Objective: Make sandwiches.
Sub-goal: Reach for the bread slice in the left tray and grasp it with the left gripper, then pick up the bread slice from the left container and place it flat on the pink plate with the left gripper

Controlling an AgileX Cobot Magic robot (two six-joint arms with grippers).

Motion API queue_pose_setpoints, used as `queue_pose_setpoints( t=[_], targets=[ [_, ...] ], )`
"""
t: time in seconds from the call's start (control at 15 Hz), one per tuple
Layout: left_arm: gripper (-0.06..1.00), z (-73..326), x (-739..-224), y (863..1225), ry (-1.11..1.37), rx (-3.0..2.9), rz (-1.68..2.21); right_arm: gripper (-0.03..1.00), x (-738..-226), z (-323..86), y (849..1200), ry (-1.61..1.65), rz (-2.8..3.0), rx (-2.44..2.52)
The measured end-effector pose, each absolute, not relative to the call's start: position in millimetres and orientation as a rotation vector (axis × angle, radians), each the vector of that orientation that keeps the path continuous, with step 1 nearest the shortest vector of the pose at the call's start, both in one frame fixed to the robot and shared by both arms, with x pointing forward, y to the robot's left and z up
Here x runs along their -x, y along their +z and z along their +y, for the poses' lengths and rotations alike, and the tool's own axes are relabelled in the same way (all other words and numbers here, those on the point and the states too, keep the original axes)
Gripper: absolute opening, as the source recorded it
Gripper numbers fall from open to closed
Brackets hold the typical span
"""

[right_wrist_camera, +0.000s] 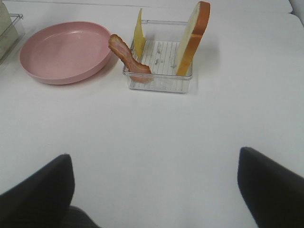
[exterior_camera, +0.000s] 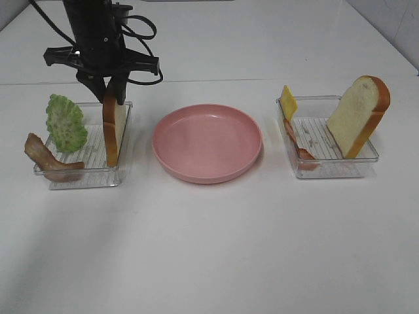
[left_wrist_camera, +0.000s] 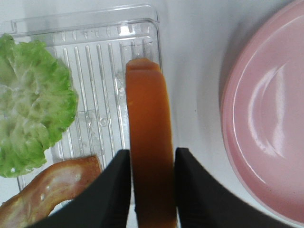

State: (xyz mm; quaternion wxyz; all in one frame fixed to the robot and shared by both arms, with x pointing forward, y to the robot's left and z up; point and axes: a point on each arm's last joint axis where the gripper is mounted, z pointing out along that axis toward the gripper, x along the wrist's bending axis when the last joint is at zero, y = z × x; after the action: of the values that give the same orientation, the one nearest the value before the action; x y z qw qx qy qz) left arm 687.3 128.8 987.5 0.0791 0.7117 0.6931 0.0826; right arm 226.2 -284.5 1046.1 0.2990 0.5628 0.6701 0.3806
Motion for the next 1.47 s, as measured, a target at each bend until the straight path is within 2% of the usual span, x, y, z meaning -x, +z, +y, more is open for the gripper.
queue_pose_setpoints(
  t=[0.07, 0.47, 0.8, 1.0, 1.2, 1.47],
  targets=[
    [0.21, 128.9, -687.4, 987.8, 0.251, -2.13, 2.073, 0.87, -226.2, -284.5, 1046.1, 1.011, 1.78, -1.495],
    [0.21, 129.0, -686.4, 992.8, 0.25, -2.121, 2.068, 0.87, -226.2, -284.5, 1046.1, 1.011, 1.78, -1.495],
    [0.21, 135.4, -662.0, 1077.8, 0.181, -1.967, 1.926, 0.87, -226.2, -284.5, 1046.1, 1.011, 1.78, -1.495],
    [0.21, 151.7, -666.7, 1095.7, -0.062, -1.844, 1.787, 0.87, -226.2, -284.5, 1046.1, 1.011, 1.78, -1.495],
    [0.21, 141.5, -682.2, 1071.3, -0.286, -1.793, 1.657, 0.87, -226.2, -284.5, 1046.1, 1.011, 1.78, -1.495],
    [0.21, 122.3, -703.3, 1014.5, -0.505, -1.728, 1.587, 0.87, -226.2, -284.5, 1046.1, 1.011, 1.78, -1.495]
  ],
)
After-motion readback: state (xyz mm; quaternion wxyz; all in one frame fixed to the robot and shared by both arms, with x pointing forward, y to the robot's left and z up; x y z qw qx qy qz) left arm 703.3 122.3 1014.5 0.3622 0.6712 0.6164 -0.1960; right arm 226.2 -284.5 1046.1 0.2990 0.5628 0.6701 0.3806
